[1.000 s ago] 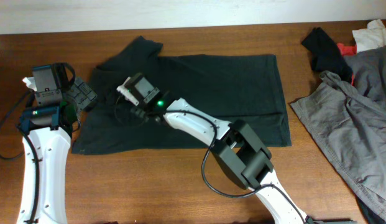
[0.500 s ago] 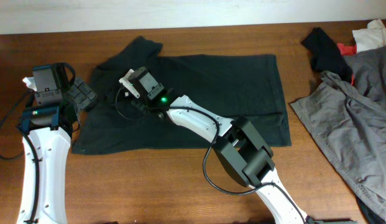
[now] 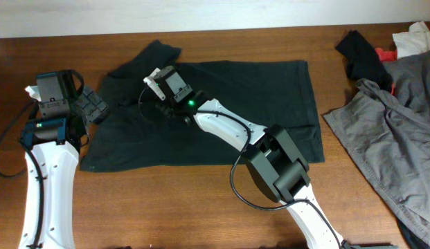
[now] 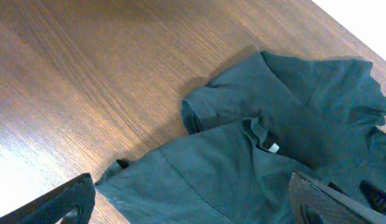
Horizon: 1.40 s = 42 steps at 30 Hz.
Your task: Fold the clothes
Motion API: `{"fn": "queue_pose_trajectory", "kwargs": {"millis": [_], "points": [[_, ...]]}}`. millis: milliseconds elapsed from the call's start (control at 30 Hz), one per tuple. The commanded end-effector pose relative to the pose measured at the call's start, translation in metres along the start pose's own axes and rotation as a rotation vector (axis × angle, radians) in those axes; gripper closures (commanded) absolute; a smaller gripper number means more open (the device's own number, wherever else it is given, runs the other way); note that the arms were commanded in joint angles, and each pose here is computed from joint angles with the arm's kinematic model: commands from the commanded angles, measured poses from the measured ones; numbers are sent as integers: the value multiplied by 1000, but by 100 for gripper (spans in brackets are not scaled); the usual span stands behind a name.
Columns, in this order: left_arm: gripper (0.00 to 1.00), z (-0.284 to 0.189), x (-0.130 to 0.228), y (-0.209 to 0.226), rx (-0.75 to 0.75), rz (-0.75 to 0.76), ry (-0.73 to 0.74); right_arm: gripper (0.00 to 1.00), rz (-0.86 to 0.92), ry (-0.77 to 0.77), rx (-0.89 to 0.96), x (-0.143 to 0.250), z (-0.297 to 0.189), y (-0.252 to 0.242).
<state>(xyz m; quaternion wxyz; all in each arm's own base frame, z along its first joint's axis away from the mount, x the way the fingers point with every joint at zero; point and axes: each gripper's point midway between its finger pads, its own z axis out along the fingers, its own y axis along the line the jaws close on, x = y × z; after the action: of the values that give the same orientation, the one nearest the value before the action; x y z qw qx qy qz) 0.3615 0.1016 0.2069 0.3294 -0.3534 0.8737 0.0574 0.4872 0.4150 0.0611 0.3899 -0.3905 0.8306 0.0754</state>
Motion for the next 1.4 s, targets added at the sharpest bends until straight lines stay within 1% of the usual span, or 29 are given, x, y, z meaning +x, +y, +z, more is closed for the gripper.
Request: {"fn": "queue_pose_trajectory", "kwargs": {"millis": [0,100,167,200,267,300,367,400,567,600,700,767,900,933,967,1000,1033,1067,1200,1267,1367], "points": [[1,-4,-6,2,-7,-5,-21,50,6,-11,21,-2,6,-5],[1,-4,-6,2,-6,-5,-20,51,18,-53,24,-21,-5,-10],[1,-4,-6,2,-7,-5,-21,54,17,-87,-13,-39,-20,-5],[1,-4,-6,2,-6,-5,-20,54,15,-103,-48,-47,-28,0],[1,-4,-6,2,-7,-5,-21,61,8,-128,-132,-59,-42,14],[1,-4,-6,2,-7,-5,-21,64,8,-134,-173,-61,-46,21],[1,-4,-6,2,-7,-5,-21,73,35,-136,-250,-62,-49,36],[1,-4,-6,2,-7,-5,-21,73,32,-134,-282,-59,-48,42],[1,-4,-6,2,-7,-5,-21,71,11,-106,-380,-41,-34,63],[1,-4,-6,2,-7,-5,-21,64,-5,-106,-399,-39,-32,67],[1,-4,-6,2,-7,-5,-21,53,-33,-102,-435,-28,-22,75],[1,-4,-6,2,-7,-5,-21,50,-33,-103,-435,-25,-15,76],[1,-4,-6,2,-7,-5,-21,49,-37,-125,-456,-23,-7,81],[1,-4,-6,2,-7,-5,-21,53,-37,-126,-467,-22,-6,84],[1,-4,-6,2,-7,-5,-21,62,-37,-130,-475,-22,-5,85],[1,-4,-6,2,-7,-5,-21,78,-37,-131,-485,-21,-4,87],[1,-4,-6,2,-6,-5,-20,88,-37,-134,-503,-21,-5,90],[1,-4,-6,2,-7,-5,-21,96,-37,-137,-521,-21,-6,93],[1,-4,-6,2,-7,-5,-21,96,-22,-167,-627,-28,-17,111],[1,-4,-7,1,-6,-5,-21,96,9,-163,-635,-30,-18,115],[1,-4,-6,2,-7,-5,-20,96,7,-158,-644,-29,-18,123]]}}
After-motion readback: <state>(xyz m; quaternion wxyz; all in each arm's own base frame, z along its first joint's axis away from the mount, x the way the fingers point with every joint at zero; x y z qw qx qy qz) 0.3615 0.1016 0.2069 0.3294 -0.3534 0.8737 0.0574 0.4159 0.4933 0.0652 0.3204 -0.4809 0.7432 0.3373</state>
